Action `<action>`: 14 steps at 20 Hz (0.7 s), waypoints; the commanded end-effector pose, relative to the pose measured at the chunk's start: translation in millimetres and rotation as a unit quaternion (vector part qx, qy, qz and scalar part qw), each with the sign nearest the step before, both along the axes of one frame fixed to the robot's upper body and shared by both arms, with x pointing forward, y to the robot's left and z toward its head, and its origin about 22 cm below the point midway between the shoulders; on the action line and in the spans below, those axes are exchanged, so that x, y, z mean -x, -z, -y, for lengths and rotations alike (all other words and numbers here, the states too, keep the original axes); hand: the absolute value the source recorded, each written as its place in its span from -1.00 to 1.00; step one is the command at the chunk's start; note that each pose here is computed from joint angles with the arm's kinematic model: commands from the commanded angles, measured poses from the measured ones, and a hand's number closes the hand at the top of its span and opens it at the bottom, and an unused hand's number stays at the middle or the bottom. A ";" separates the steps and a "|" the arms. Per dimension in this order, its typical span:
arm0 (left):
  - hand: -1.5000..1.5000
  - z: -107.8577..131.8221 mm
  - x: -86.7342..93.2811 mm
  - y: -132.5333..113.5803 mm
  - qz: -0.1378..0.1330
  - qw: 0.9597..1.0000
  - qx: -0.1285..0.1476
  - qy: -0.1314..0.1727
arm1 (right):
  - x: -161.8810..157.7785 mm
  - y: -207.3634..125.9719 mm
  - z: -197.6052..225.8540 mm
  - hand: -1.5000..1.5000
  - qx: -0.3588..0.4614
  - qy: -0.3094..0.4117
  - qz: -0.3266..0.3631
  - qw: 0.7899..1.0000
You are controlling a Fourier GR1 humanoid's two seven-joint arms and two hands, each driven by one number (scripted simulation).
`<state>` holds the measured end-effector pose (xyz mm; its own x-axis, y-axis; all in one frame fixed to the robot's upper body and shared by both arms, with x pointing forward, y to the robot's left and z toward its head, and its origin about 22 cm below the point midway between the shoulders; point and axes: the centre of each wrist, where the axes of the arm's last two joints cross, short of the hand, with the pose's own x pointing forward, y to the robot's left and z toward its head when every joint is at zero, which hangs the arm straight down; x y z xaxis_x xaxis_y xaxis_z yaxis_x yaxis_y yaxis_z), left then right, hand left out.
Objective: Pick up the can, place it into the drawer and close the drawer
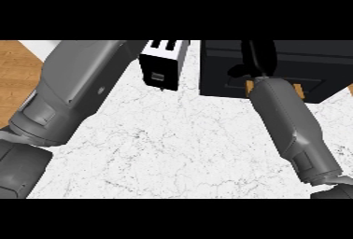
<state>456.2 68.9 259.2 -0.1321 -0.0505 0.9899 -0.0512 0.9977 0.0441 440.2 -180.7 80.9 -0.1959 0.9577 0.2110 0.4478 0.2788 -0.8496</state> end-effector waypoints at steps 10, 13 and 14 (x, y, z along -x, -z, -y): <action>-1.00 -33.4 10.8 -3.8 -0.001 1.000 -0.003 0.019 | -27.5 -44.5 -5.2 -1.00 -0.009 0.009 0.024 1.000; -1.00 -35.2 12.6 18.1 -0.007 1.000 -0.006 0.009 | -29.7 -54.3 -10.9 -1.00 -0.045 -0.007 0.036 0.998; -1.00 -52.0 10.7 -1.3 -0.004 1.000 0.006 0.013 | -29.1 -56.5 -26.1 -1.00 -0.061 -0.027 0.033 0.997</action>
<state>447.0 103.6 251.6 -0.1246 -0.0510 0.9909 -0.0272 0.9985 0.0480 461.1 -179.0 102.3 -0.2063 0.9549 0.2137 0.4141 0.2831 -0.8651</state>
